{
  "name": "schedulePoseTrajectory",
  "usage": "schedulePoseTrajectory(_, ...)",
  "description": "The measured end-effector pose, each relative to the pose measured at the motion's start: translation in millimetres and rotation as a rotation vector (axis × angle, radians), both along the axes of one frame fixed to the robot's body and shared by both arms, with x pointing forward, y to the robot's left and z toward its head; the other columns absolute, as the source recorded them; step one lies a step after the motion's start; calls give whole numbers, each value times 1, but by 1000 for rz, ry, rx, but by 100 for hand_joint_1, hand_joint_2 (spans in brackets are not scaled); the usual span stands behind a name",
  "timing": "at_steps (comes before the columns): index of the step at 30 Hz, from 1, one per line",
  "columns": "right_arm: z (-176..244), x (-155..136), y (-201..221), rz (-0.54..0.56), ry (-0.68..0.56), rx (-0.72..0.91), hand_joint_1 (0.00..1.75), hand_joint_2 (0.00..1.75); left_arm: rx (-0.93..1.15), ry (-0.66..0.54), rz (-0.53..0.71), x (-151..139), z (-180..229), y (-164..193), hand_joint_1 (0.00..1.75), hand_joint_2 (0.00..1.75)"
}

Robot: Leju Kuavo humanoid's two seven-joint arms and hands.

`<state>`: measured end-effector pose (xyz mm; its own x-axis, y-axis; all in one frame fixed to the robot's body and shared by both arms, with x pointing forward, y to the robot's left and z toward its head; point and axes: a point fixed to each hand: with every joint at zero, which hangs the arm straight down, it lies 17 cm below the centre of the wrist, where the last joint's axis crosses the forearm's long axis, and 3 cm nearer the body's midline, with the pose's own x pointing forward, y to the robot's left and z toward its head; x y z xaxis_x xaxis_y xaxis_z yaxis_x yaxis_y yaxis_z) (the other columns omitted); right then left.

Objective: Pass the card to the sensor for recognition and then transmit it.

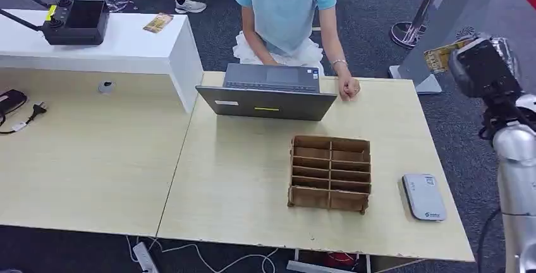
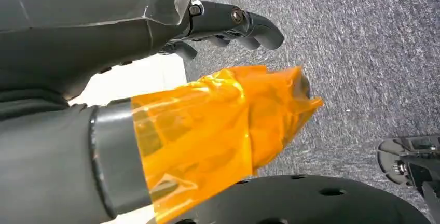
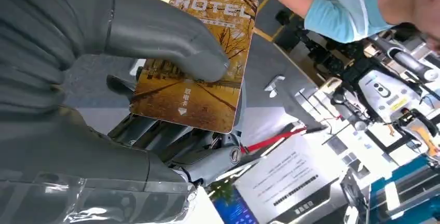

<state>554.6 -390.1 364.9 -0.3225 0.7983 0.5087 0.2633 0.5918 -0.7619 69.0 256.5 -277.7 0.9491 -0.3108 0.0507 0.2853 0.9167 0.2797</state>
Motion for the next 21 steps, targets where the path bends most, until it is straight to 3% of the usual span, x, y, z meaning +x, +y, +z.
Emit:
schedulePoseTrajectory(11,56,33,17,-133,-82,-251,175,175,5,-9,-56,5,0,2,0,0)
schedulePoseTrajectory(21,84,74,73,-138,-71,-357,175,175,4,-17,-96,15,2,0,0,0)
